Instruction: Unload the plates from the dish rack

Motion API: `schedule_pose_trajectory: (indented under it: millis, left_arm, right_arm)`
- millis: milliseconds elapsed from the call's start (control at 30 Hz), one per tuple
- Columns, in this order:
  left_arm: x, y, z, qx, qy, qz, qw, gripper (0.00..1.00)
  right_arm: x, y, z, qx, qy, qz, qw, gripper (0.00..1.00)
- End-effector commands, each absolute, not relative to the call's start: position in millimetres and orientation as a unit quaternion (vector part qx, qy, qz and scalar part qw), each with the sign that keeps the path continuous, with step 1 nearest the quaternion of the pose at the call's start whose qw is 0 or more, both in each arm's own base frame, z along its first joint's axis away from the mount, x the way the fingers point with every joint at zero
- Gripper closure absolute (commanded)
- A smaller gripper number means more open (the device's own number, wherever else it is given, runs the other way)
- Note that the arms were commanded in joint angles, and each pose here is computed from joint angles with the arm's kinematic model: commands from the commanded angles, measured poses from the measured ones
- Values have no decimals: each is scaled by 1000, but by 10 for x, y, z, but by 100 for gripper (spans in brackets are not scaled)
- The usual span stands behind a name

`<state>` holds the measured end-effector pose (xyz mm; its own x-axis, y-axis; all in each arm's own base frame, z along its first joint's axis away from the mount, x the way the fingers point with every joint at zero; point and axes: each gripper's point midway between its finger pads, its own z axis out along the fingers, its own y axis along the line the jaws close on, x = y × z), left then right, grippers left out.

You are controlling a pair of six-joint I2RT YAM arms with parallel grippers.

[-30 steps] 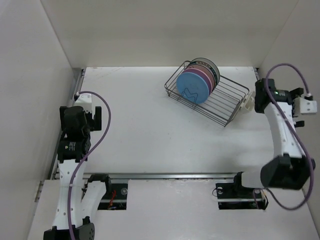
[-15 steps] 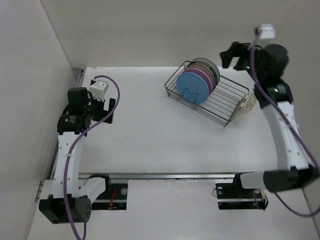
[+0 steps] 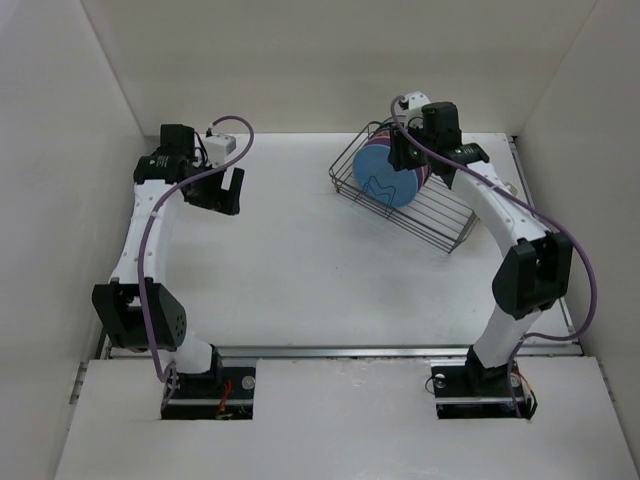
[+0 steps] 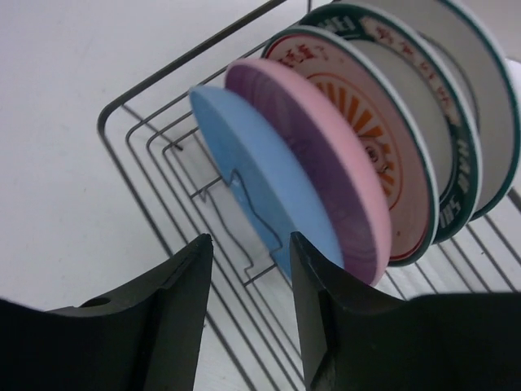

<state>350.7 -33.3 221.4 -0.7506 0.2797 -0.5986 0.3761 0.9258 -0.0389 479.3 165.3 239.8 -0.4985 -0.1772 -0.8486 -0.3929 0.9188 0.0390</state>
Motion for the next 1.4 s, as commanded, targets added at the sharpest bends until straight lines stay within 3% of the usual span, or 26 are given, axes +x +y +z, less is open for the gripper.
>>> schedule_pose_trajectory:
  millis: [0, 267, 500, 633, 833, 1033, 1367]
  left_arm:
    - [3427, -367, 2367, 182, 928, -78, 315, 13]
    - [3387, -347, 2278, 183, 925, -63, 328, 13]
    - [3369, -326, 2265, 181, 927, -58, 323, 15]
    - [3343, -340, 2251, 184, 929, -56, 317, 16]
    - [3278, -338, 2188, 183, 932, -57, 306, 17]
    - [3287, -319, 2253, 187, 929, -50, 315, 19]
    - [3183, -301, 2342, 181, 924, -44, 334, 19]
  right_arm:
    - [5069, 1608, 2666, -150, 837, 85, 520, 52]
    - [5071, 1526, 2621, -123, 833, 34, 538, 52]
    - [5279, 1505, 2102, -126, 866, 0, 484, 55]
    - [5309, 1532, 1880, -131, 875, 1, 466, 67]
    - [5244, 1545, 1806, -145, 877, -8, 458, 100]
    - [5132, 1479, 2178, -153, 857, -47, 490, 100]
    - [4954, 1509, 2866, -147, 819, -20, 554, 100]
